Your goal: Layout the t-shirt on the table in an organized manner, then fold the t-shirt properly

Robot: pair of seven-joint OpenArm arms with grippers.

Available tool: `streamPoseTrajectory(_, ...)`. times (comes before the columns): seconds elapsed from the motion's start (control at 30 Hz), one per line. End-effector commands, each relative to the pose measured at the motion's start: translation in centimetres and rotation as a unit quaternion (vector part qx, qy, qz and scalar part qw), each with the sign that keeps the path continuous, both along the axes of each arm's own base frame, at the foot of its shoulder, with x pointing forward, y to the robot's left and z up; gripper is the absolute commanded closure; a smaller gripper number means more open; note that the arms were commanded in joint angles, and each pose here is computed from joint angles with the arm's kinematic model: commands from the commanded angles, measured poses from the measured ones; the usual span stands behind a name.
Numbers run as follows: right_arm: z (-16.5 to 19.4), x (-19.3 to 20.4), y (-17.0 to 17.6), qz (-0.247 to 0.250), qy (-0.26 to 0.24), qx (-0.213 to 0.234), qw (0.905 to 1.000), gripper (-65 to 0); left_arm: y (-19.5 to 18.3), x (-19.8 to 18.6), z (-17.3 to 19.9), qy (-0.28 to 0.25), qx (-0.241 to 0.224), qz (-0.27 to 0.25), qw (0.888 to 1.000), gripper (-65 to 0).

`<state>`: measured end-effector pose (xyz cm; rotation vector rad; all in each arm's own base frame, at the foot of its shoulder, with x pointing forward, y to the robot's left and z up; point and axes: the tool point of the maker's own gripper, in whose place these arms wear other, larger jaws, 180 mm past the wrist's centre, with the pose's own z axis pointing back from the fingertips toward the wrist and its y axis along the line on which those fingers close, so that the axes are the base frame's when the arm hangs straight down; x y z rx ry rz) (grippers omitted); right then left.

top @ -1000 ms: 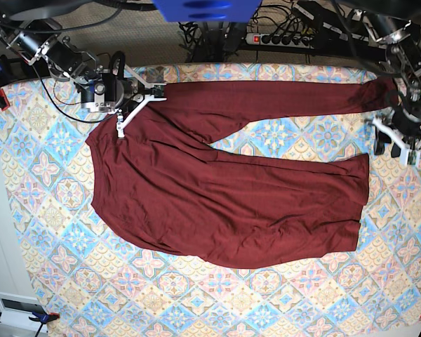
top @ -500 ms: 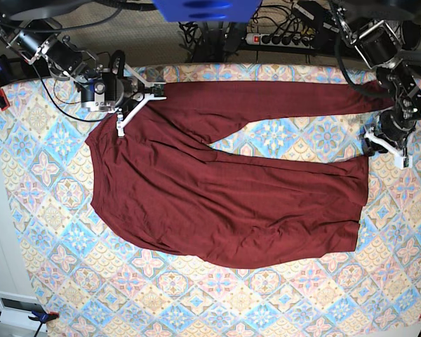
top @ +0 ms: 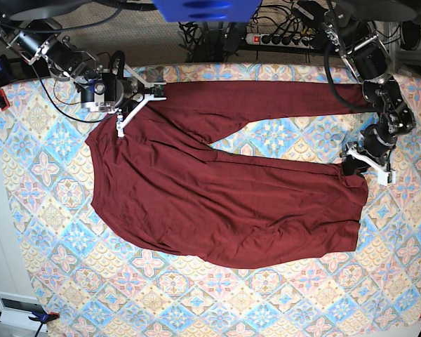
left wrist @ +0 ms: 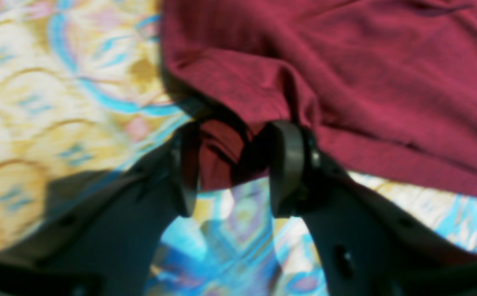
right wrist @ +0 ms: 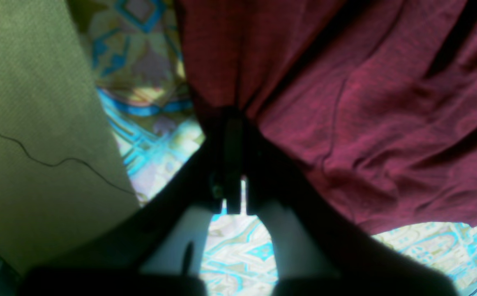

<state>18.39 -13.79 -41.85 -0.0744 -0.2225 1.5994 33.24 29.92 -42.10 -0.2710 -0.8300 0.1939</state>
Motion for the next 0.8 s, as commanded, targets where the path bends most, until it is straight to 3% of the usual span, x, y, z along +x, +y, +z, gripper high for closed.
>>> streamPoseTrajectory(0.0, 0.6, 0.8, -0.5, -0.001, -0.014, -0.005, 0.9999, 0.0, 0.2, -0.5, -0.4, 0.022, 0.011, -0.010, 1.000, -14.7)
streamPoseTrajectory(0.07, 0.6, 0.8, -0.5, -0.001, -0.014, -0.005, 0.9999, 0.0, 0.4, -0.5, -0.3, 0.020, 0.010, -0.007, 1.000, -2.3)
streamPoseTrajectory(0.1, 0.6, 0.8, -0.5, -0.001, -0.014, -0.005, 0.9999, 0.0, 1.0, -0.5, -0.1, 0.021, 0.017, -0.006, 1.000, 0.0)
streamPoseTrajectory(0.2, 0.6, 0.8, -0.5, -0.001, -0.014, -0.005, 0.9999, 0.0, 3.5, -1.4, 0.5, 0.030, 0.043, -0.003, 0.999, -2.0)
streamPoseTrajectory(0.47, 0.6, 0.7, -0.5, -0.002, -0.013, -0.005, 0.9999, 0.0, 9.0, -5.2, 4.4, 0.017, 0.092, -0.007, 0.996, -0.1)
streamPoseTrajectory(0.77, 0.0, -0.9, -0.4, 0.001, 0.006, -0.003, 1.0000, 0.0, 9.9, -7.5, 3.8, 0.040, 0.099, -0.010, 0.994, -0.2)
